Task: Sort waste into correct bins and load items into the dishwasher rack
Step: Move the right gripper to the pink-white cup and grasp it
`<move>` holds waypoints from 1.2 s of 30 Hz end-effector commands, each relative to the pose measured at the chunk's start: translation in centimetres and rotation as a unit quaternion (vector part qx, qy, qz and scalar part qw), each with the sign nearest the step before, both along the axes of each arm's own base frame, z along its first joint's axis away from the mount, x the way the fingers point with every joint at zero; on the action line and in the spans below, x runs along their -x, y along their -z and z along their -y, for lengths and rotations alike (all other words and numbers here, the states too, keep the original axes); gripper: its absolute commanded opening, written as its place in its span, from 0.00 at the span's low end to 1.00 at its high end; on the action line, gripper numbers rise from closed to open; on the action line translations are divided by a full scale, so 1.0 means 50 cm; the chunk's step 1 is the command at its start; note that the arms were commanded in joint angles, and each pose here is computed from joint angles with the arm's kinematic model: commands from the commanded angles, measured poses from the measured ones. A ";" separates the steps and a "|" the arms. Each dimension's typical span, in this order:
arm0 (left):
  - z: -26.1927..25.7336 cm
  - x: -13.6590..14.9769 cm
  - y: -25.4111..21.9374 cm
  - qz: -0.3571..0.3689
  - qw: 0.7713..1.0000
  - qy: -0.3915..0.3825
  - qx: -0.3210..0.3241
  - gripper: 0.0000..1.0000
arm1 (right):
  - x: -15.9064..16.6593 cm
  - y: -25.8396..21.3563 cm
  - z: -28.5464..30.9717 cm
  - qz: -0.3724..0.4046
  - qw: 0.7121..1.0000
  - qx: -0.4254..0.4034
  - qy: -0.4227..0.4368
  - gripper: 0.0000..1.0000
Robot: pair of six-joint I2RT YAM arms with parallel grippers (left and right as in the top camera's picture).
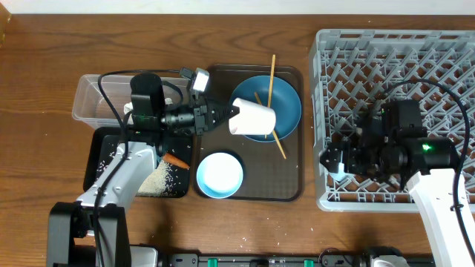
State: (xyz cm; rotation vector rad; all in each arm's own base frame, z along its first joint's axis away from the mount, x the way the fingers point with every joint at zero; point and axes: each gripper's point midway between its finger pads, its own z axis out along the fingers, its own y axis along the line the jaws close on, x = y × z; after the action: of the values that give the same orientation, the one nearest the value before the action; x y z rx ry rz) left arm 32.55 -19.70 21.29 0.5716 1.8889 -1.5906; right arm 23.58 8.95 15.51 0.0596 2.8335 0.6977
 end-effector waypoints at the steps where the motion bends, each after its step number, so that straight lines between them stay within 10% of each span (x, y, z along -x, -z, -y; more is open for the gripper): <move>1: 0.005 0.017 -0.007 0.013 1.000 0.026 0.008 0.06 | 0.019 -0.090 -0.112 0.067 0.971 -0.185 -0.134 0.99; 24: 0.141 0.123 -0.042 0.076 0.985 0.153 0.028 0.06 | 0.017 -0.159 -0.181 0.161 0.923 -0.260 -0.233 0.99; 36: 0.141 0.123 -0.042 0.079 0.985 0.152 0.028 0.07 | 0.040 -0.162 -0.217 0.161 0.911 -0.264 -0.272 0.66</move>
State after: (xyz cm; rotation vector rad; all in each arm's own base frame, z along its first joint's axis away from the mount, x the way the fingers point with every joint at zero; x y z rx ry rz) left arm 26.76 -26.57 23.32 0.9447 1.7122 -1.7181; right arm 21.90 19.38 23.36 -0.6851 2.2837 1.3947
